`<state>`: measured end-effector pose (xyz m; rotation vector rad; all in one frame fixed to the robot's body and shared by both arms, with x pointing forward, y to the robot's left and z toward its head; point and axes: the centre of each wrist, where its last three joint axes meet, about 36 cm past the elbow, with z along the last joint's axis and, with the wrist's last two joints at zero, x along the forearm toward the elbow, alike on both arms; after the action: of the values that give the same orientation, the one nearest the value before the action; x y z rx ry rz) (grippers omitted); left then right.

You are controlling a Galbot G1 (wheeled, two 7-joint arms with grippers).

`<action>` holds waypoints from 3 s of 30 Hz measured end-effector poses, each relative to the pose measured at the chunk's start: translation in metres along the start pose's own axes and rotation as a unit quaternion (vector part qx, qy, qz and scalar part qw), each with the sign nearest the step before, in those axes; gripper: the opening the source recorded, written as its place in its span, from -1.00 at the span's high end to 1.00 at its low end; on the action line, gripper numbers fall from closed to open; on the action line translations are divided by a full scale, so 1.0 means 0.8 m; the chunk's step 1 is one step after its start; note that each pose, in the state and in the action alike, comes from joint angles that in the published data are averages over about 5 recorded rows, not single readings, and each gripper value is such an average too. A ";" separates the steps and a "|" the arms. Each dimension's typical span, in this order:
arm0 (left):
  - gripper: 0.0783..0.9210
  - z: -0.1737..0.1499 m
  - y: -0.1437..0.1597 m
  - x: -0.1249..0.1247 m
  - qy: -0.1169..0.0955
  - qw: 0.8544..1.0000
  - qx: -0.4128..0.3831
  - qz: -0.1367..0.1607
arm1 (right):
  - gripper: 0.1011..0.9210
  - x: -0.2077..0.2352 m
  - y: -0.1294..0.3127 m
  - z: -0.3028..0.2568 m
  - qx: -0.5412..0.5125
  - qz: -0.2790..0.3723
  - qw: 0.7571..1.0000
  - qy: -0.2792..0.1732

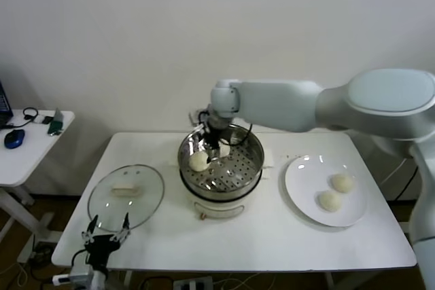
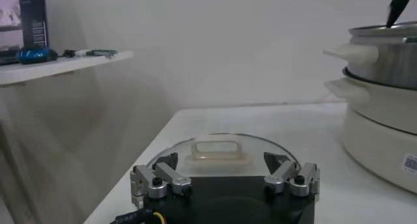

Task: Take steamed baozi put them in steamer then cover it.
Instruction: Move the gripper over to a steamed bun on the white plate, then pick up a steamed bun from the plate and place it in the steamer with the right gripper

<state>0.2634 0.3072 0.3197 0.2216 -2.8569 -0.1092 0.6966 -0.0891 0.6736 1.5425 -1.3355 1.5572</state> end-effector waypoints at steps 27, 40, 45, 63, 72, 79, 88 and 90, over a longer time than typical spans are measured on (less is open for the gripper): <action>-0.77 0.003 0.000 -0.005 0.001 1.000 -0.001 -0.001 | -0.76 -0.016 0.276 0.361 -0.143 -0.071 0.984 0.084; -0.77 0.007 0.001 -0.001 0.006 1.000 0.000 -0.006 | -0.76 -0.095 0.308 0.377 -0.158 -0.063 0.980 0.104; -0.77 0.008 0.001 -0.001 0.005 1.000 0.000 -0.006 | -0.74 -0.119 0.314 0.379 -0.162 -0.060 0.979 0.105; -0.77 0.005 -0.002 -0.001 0.002 1.000 -0.007 -0.002 | -0.49 -0.105 0.296 0.371 -0.141 -0.049 0.985 0.087; -0.77 0.004 -0.006 0.000 0.003 1.000 -0.011 0.000 | -0.49 0.018 0.197 0.309 -0.019 -0.018 0.998 0.062; -0.77 0.003 -0.009 -0.002 0.004 1.000 -0.012 0.000 | -0.50 0.136 0.111 0.177 0.148 0.027 0.988 0.044; -0.77 -0.002 -0.006 0.000 0.000 1.000 -0.012 -0.007 | -0.49 0.125 0.092 -0.010 0.367 -0.002 0.930 0.033; -0.77 -0.002 -0.004 0.001 0.000 1.000 -0.013 -0.009 | -0.49 0.103 0.095 -0.036 0.403 -0.014 0.914 0.035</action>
<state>0.2639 0.3036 0.3210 0.2429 -2.8513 -0.1510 0.6025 -0.1090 0.7380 1.9093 -0.6177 2.2783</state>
